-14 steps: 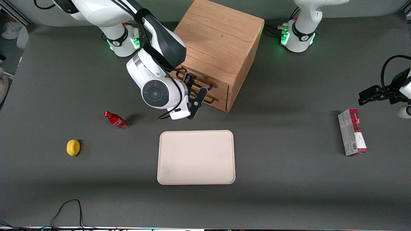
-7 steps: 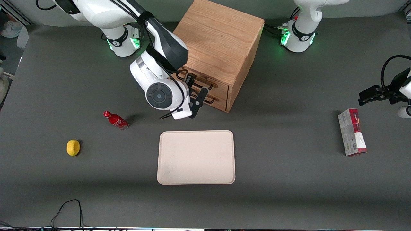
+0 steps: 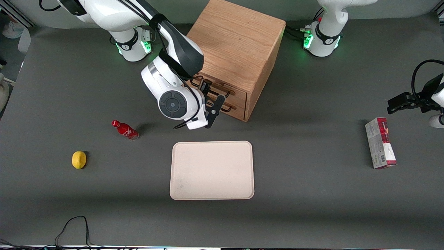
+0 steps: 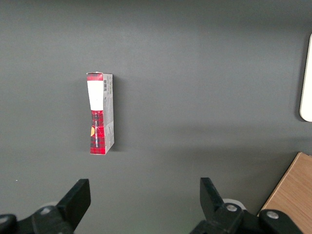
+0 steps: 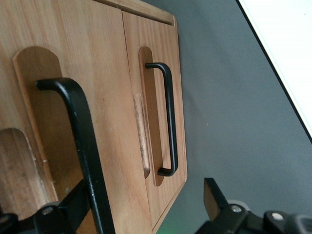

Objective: Open upper drawer

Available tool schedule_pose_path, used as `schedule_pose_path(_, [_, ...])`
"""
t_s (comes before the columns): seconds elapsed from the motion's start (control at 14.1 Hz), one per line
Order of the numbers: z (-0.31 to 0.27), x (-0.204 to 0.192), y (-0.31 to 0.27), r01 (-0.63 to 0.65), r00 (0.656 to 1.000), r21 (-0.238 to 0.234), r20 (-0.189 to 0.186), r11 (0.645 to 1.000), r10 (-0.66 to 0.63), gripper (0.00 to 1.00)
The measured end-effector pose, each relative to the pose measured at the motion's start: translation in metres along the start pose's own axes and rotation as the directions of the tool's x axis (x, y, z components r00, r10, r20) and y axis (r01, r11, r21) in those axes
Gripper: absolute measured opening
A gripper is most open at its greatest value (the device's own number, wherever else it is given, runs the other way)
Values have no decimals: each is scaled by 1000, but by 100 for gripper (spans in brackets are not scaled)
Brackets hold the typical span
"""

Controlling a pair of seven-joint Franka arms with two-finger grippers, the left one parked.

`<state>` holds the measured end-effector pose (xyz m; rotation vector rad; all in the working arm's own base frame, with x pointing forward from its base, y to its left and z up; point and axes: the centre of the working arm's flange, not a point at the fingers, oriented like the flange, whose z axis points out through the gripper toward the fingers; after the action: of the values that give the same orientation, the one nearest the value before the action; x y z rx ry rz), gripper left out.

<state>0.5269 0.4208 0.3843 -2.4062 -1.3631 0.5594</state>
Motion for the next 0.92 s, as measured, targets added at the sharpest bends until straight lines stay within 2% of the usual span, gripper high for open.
schedule_pose_path(0.43, [-3, 1, 5, 55, 998, -8, -24, 998, -56, 100])
schedule_pose_path(0.64, [0, 8, 14, 47, 997, -29, -64, 999, -48, 100])
schedule_pose_path(0.92, [6, 10, 20, 39, 997, -29, -65, 999, -40, 100])
